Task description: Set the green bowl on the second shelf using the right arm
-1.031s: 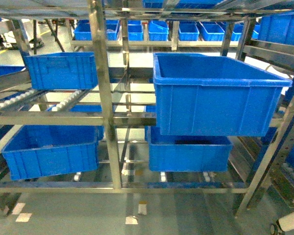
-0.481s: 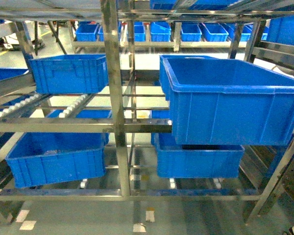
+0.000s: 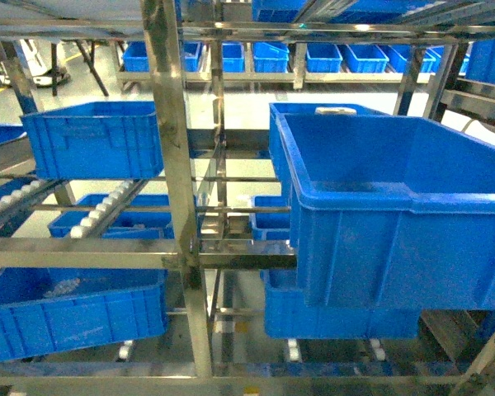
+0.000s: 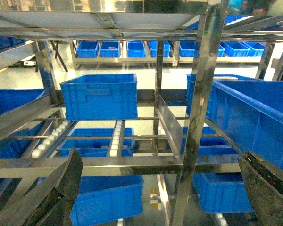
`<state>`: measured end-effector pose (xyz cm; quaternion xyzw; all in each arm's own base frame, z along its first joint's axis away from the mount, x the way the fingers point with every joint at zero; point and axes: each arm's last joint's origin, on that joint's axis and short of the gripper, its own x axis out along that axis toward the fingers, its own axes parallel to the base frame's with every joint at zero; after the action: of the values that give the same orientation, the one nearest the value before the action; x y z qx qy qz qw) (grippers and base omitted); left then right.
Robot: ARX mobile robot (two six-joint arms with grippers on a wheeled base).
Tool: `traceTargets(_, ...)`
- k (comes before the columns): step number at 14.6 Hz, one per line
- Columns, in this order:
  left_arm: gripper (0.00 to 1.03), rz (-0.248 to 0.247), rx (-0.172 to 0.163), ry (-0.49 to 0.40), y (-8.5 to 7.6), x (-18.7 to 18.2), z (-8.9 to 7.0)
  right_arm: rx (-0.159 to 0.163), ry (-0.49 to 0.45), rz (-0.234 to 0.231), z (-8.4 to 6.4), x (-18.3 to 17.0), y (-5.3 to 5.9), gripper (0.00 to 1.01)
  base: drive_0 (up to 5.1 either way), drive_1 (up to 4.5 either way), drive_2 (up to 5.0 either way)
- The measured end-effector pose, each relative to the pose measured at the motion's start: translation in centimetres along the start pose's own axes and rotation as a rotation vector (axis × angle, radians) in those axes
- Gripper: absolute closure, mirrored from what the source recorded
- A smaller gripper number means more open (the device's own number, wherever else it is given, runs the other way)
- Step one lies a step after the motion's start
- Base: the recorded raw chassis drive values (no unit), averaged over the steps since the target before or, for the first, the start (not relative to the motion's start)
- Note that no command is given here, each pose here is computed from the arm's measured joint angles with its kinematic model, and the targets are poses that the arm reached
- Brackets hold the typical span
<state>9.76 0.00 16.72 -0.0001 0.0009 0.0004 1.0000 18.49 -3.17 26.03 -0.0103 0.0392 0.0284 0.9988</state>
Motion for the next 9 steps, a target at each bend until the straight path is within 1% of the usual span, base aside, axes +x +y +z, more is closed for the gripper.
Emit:
traceTargets(4,0.05,0.001,0.0,0.002,0.0,0.0,-0.02,0.003,0.009,0.0,-0.11,0.06,-0.01,0.99,0.0,4.37,-4.3)
traceTargets(6,0.05,0.0,0.0,-0.003,0.0,0.0,0.03,0.0,-0.001,0.0,0.01,0.01,0.0,0.99,0.0,4.37,-4.3)
traceTargets(7,0.05,0.0,0.0,0.008,0.0,0.0,-0.07,0.006,0.021,0.0,-0.29,0.2,-0.04,0.99,0.0,4.37,-4.3)
traceTargets(9,0.05,0.0,0.0,0.003,0.0,0.0,-0.03,0.002,0.008,0.0,-0.14,0.11,-0.02,0.99,0.0,4.37,-4.3)
